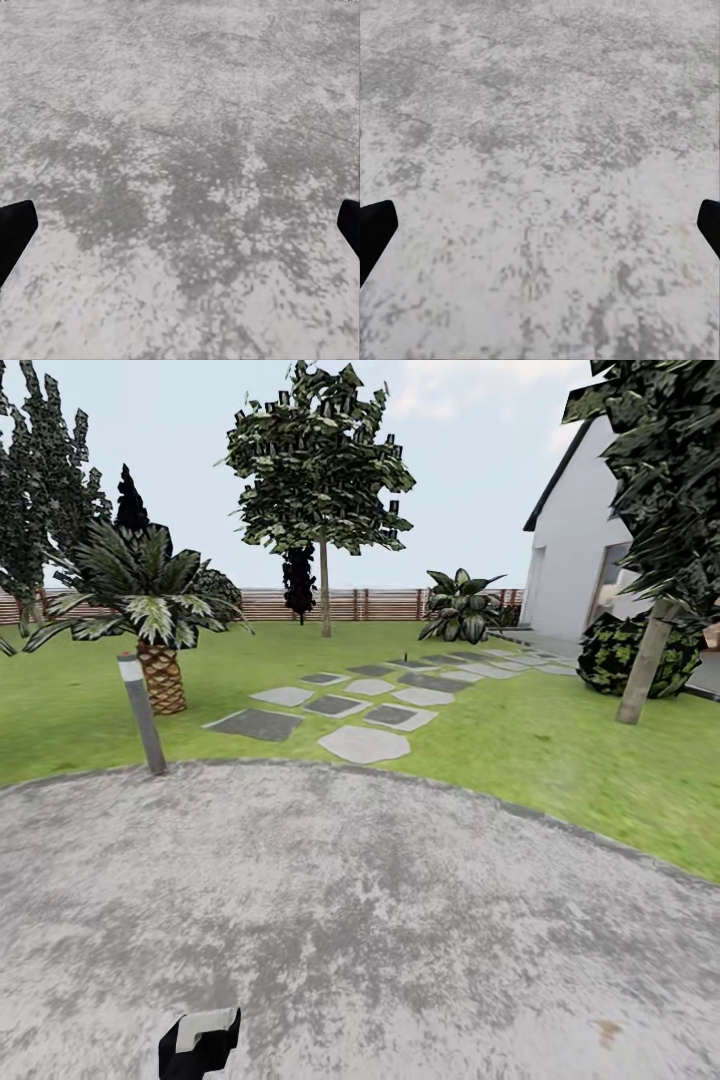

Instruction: In the garden, pick up the pesticide atomizer on the floor and spray pesticide onto both trees until each tree trunk is fully covered.

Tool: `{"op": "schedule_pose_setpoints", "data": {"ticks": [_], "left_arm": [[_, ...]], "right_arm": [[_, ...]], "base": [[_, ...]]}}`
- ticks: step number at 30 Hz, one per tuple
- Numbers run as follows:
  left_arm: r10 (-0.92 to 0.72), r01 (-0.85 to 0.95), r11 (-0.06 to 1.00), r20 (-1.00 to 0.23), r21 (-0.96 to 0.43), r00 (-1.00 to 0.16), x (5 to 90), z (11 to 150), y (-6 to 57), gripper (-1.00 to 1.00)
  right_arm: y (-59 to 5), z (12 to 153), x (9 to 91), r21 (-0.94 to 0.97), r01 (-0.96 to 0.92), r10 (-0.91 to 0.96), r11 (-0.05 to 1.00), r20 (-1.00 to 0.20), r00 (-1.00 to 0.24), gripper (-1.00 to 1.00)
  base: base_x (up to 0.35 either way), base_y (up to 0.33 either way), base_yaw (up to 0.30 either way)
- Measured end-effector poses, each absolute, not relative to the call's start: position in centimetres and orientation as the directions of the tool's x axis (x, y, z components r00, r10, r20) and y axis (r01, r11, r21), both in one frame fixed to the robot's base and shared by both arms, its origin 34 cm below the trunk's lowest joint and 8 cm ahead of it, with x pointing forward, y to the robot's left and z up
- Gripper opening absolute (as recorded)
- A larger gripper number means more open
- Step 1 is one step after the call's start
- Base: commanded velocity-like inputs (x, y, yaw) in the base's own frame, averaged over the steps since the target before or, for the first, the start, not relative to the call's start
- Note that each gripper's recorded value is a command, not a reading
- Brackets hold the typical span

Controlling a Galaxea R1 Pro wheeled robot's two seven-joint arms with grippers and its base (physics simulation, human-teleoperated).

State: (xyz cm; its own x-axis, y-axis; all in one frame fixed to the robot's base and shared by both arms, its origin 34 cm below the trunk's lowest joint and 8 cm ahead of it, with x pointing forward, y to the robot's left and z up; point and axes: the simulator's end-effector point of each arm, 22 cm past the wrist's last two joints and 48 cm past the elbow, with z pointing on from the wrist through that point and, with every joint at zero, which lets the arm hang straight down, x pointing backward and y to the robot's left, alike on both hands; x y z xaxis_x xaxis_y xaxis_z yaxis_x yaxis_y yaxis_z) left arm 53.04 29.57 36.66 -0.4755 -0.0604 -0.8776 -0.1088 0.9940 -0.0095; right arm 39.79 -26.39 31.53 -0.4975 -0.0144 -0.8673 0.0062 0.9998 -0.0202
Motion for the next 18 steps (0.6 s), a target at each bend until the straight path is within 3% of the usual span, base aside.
{"op": "schedule_pose_setpoints", "data": {"ticks": [6,18], "left_arm": [[-0.061,-0.109,0.994,-0.878,-0.01,-0.475,53.06,36.67,29.59,1.0],[-0.061,-0.109,0.994,-0.878,-0.01,-0.475,53.06,36.67,29.59,1.0]], "right_arm": [[-26.14,31.49,39.77,-0.016,0.004,-0.012,1.0,-0.867,-0.499,1.0],[-26.11,31.49,39.77,-0.015,0.006,-0.01,1.0,-0.867,-0.499,1.0]], "base": [[0.339,0.07,-0.013],[0.339,0.003,-0.21]]}}
